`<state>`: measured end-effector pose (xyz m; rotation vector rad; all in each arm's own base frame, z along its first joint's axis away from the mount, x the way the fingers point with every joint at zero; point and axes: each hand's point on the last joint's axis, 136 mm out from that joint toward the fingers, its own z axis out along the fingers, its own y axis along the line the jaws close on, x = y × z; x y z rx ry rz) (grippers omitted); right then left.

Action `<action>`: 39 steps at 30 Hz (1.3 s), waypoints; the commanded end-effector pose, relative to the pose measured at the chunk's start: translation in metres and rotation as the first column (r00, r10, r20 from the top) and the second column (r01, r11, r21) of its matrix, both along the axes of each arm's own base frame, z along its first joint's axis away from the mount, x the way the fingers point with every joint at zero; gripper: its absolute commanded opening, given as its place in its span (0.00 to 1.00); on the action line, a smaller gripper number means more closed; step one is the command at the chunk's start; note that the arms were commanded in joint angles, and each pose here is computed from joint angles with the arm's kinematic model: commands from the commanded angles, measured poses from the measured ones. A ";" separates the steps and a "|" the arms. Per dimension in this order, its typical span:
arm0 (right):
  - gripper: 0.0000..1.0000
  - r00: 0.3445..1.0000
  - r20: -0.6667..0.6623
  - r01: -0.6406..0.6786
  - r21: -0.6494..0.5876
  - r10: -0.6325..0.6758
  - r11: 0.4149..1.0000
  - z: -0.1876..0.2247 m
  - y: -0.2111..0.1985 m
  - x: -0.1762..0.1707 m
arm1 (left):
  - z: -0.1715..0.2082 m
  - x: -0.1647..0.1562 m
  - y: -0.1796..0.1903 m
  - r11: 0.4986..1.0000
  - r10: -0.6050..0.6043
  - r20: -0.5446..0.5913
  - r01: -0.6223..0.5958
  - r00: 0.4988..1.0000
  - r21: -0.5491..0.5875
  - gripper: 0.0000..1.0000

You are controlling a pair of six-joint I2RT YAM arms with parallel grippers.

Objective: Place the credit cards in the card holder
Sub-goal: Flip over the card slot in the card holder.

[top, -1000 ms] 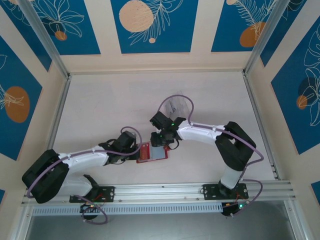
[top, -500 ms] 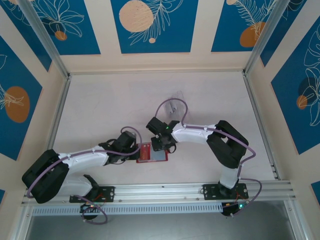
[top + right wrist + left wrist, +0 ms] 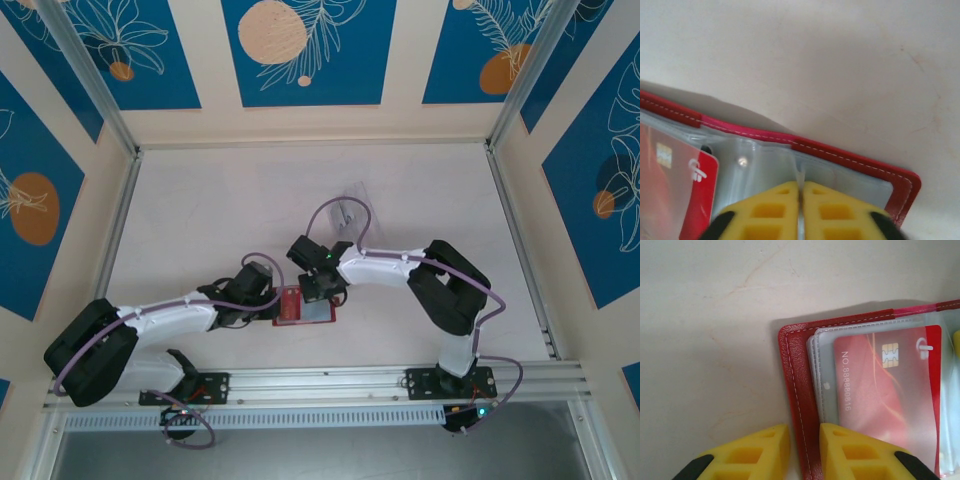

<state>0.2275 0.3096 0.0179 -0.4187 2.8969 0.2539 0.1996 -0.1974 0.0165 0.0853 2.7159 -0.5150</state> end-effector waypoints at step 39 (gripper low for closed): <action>0.08 0.961 -0.276 0.040 0.181 0.012 0.983 0.025 0.060 -0.016 | -0.009 -0.023 0.010 0.990 -0.026 -0.035 0.030 0.999 0.140 0.23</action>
